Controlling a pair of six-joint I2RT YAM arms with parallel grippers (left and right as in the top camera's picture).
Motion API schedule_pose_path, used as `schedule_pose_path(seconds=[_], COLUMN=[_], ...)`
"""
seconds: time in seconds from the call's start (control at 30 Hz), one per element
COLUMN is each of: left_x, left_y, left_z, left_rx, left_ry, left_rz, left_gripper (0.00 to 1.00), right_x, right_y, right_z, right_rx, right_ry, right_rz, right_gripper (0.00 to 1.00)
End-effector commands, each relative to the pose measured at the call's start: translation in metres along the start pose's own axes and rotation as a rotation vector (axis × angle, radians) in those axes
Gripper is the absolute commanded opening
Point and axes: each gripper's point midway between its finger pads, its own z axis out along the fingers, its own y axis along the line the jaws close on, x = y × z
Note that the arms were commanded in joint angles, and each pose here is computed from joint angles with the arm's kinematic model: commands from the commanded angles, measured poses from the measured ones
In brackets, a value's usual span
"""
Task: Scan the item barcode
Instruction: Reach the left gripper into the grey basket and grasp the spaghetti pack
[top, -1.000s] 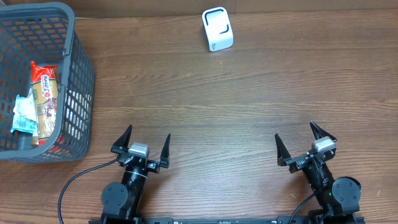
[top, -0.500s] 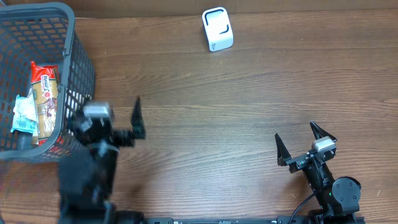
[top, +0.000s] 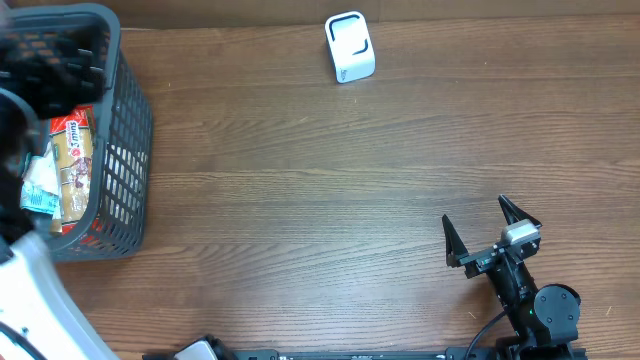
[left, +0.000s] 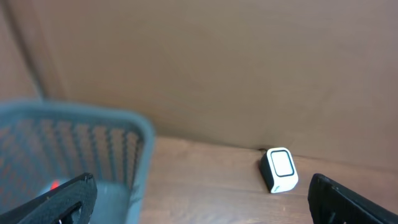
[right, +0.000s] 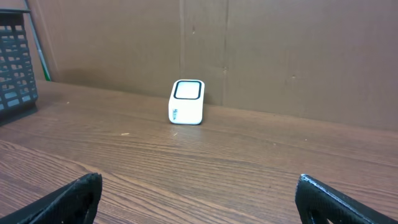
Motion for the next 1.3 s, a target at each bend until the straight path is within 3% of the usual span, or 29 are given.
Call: schedule_pose_path(seconds=[0.0,0.1,0.23,0.37,0.67,0.97,1.27], left_x=[0.015,0.064,0.109,0.14,0.218,0.275,0.334], left_y=[0.043,0.111,0.152,0.181,0.225,0.248,0.258], left_z=[0.008,0.014,0.023,0.04,0.06,0.076,0.102], left_rx=[0.005,-0.177,-0.28,-0.316,-0.381,-0.437,-0.397], left_ry=[0.073,0.231,0.398,0.518,0.779,0.85,0.831], left_rz=[-0.199,-0.37,-0.344,-0.286,-0.318,-0.286,-0.255], left_gripper=[1.0,1.0,1.0,1.0,1.0,1.0,1.0], right_x=[0.002,0.002,0.002,0.002,0.002,0.002,0.002], right_y=[0.002,0.002,0.002,0.002,0.002,0.002,0.002], right_z=[0.0,0.0,0.0,0.0,0.0,0.0,0.0], right_rx=[-0.007,-0.007,-0.007,-0.007,-0.007,-0.007,-0.007], right_ry=[-0.003,-0.003,-0.003,-0.003,-0.003,-0.003,-0.003], right_rz=[0.003,0.003,0.003,0.003,0.003,0.003,0.003], right_gripper=[1.0,1.0,1.0,1.0,1.0,1.0,1.0])
